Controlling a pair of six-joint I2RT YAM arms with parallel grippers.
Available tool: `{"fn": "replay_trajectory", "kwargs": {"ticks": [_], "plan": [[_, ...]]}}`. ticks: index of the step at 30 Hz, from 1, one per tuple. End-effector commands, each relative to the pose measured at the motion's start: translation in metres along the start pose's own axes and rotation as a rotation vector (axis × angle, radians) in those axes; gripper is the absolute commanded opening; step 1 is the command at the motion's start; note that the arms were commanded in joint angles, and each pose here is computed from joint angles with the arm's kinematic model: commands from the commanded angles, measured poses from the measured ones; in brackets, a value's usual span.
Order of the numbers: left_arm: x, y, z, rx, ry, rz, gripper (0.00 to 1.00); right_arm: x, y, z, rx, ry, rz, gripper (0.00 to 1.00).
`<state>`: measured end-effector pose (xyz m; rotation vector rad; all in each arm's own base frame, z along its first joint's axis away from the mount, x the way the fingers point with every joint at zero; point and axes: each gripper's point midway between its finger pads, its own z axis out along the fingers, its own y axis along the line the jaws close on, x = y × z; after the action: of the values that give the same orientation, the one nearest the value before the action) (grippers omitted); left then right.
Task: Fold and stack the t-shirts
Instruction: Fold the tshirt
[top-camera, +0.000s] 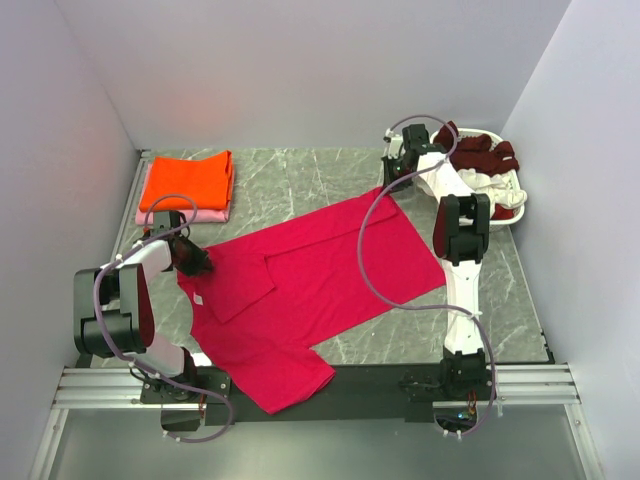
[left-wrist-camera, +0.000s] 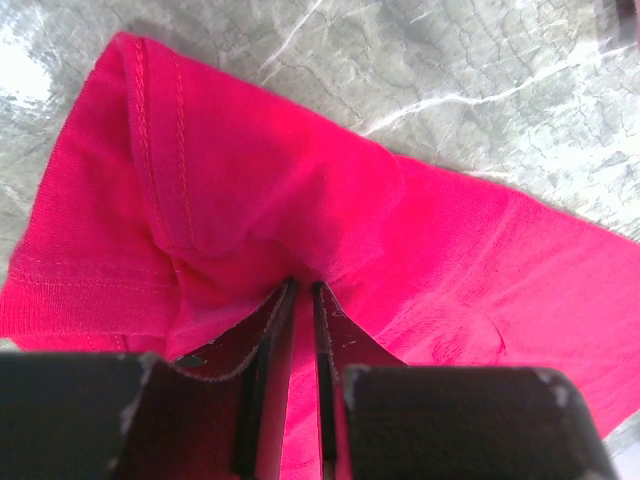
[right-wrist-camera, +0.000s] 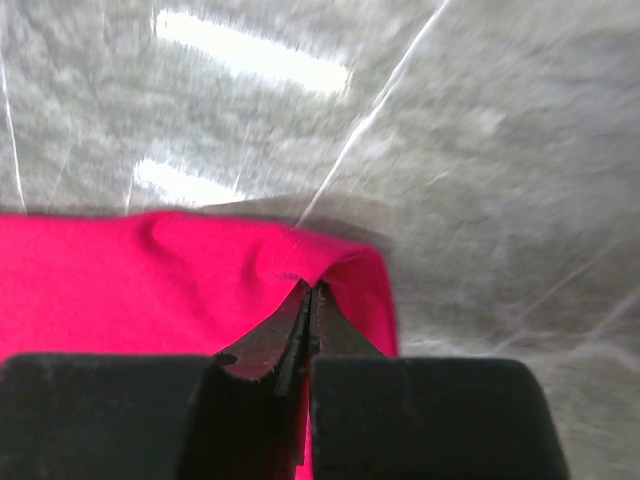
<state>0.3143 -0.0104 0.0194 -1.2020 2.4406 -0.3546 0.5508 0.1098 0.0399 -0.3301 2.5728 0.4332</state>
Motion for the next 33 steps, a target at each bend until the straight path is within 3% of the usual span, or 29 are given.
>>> {"fn": "replay_trajectory", "kwargs": {"ticks": [1, 14, 22, 25, 26, 28, 31, 33], "plan": [[0.001, 0.003, 0.005, -0.023, 0.018, 0.019, 0.19, -0.053, 0.0, -0.027, 0.061, -0.152, -0.056, 0.0], [0.0, -0.007, 0.005, 0.023, 0.031, 0.045, 0.19, -0.068, -0.017, -0.009, 0.193, -0.192, -0.115, 0.0], [-0.004, -0.035, 0.001, 0.133, 0.069, 0.129, 0.2, -0.106, -0.022, -0.015, 0.391, -0.298, -0.222, 0.0], [-0.005, -0.068, -0.015, 0.289, 0.1, 0.21, 0.24, -0.12, -0.03, -0.024, 0.475, -0.346, -0.235, 0.13], [-0.003, -0.081, -0.024, 0.358, 0.112, 0.241, 0.27, -0.124, -0.032, -0.027, 0.5, -0.355, -0.25, 0.24], [-0.012, -0.111, -0.057, 0.507, 0.066, 0.329, 0.31, -0.138, -0.034, -0.04, 0.553, -0.394, -0.265, 0.32], [-0.034, -0.141, -0.113, 0.623, -0.102, 0.5, 0.44, -0.156, -0.032, -0.073, 0.592, -0.449, -0.283, 0.45], [-0.049, -0.153, -0.153, 0.653, -0.231, 0.581, 0.52, -0.15, -0.018, -0.08, 0.526, -0.431, -0.318, 0.53]]}}
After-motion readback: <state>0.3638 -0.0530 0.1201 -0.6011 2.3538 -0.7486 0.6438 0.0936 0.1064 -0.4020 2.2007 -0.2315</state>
